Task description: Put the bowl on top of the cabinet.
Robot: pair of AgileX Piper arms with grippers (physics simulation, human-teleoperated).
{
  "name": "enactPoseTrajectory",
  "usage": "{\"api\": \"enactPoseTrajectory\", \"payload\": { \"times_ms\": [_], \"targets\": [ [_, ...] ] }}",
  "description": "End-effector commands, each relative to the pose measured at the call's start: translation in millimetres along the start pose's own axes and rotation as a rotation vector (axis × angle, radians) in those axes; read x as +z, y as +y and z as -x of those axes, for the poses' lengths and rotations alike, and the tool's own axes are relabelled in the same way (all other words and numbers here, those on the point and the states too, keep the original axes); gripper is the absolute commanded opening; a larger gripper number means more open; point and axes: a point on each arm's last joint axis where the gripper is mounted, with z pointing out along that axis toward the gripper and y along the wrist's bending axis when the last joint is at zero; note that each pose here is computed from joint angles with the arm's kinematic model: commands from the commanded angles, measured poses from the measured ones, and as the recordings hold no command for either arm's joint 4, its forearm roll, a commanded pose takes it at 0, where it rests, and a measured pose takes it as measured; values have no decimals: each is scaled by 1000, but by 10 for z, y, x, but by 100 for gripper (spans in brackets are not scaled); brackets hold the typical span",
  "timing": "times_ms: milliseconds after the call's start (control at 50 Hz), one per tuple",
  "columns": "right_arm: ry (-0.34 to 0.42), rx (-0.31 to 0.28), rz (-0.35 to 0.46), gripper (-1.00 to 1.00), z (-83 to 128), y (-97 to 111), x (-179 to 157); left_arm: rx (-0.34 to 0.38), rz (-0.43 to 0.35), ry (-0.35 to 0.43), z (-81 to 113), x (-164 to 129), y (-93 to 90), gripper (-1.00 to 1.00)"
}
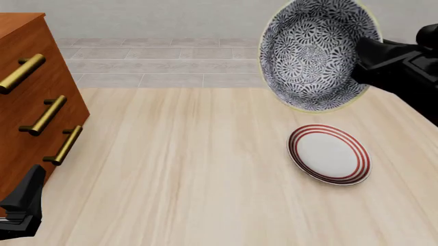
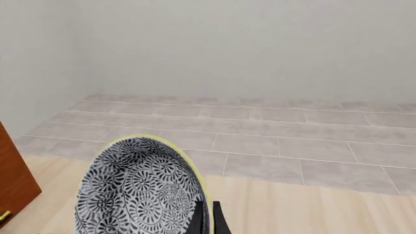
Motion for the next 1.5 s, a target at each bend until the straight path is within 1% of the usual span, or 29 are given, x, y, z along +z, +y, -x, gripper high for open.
{"api": "enactPoseTrajectory", "payload": {
  "times_ms": [20,300,360,380,420,460,480,520,580,600,640,720,760,820,840,860,900,920,940,960,980,1040,1060,1100,1160,1240,1320,1340,1500],
  "targets": [
    [-2,20,-1,-100,-3,2,29,-1,0,0,-2,7,0,100],
    [-1,23,0,-100,30,8,25,-7,-11,4,-1,13,-6,100],
    [-3,21,0,-100,45,8,24,-70,-54,45,-16,48,-34,100],
    [-1,20,1,-100,44,9,24,-58,-46,-6,92,-12,-25,100],
    [0,18,1,-100,46,11,24,-83,-74,15,157,-6,-41,100],
    [3,18,3,-100,47,15,27,-101,-126,-14,301,-48,-62,100],
    [3,19,4,-100,47,17,27,-108,-142,-4,337,-35,-71,100],
    [5,20,6,-100,42,22,28,-91,-182,-9,427,-24,-93,100],
    [6,19,9,-100,39,28,29,-140,-227,10,554,30,-127,100],
    [8,19,10,-100,37,30,31,-137,-243,-8,604,9,-129,100],
    [9,17,11,-100,32,32,38,-166,-253,-4,701,45,-142,100],
    [12,17,15,-100,27,40,42,-178,-287,-24,880,58,-160,100],
    [13,15,16,-100,22,43,44,-176,-310,-8,924,104,-188,100],
    [13,16,17,-100,14,45,45,-185,-328,-24,1002,91,-193,100],
    [15,16,18,-100,8,45,47,-217,-332,8,1005,142,-213,100],
    [15,15,18,-100,3,46,48,-257,-346,9,1043,137,-220,100],
    [16,16,17,-100,-2,45,48,-274,-362,0,1139,143,-229,100],
    [18,17,18,-100,-9,45,50,-304,-384,6,1199,171,-254,100],
    [18,17,18,-100,-9,45,50,-304,-384,6,1200,172,-255,100],
    [19,17,18,-100,-11,46,51,-273,-407,-15,1268,162,-263,100],
    [18,16,21,-100,-10,52,49,-313,-438,9,1318,208,-307,100],
    [17,16,23,-100,-6,57,48,-337,-460,2,1403,211,-322,100],
    [17,14,25,-100,-5,60,48,-366,-471,28,1427,259,-356,100],
    [19,13,29,-100,-11,69,50,-367,-496,8,1541,259,-370,100],
    [20,12,33,-100,-14,78,52,-374,-528,16,1636,315,-427,100],
    [21,10,35,-100,-8,82,51,-401,-559,43,1664,404,-514,100],
    [22,6,38,-100,-4,90,45,-381,-585,70,1673,498,-611,100],
    [23,4,42,-100,-4,97,42,-417,-593,103,1666,561,-670,100],
    [18,3,49,-100,5,112,24,-454,-638,152,1742,698,-848,100]
  ]
}}
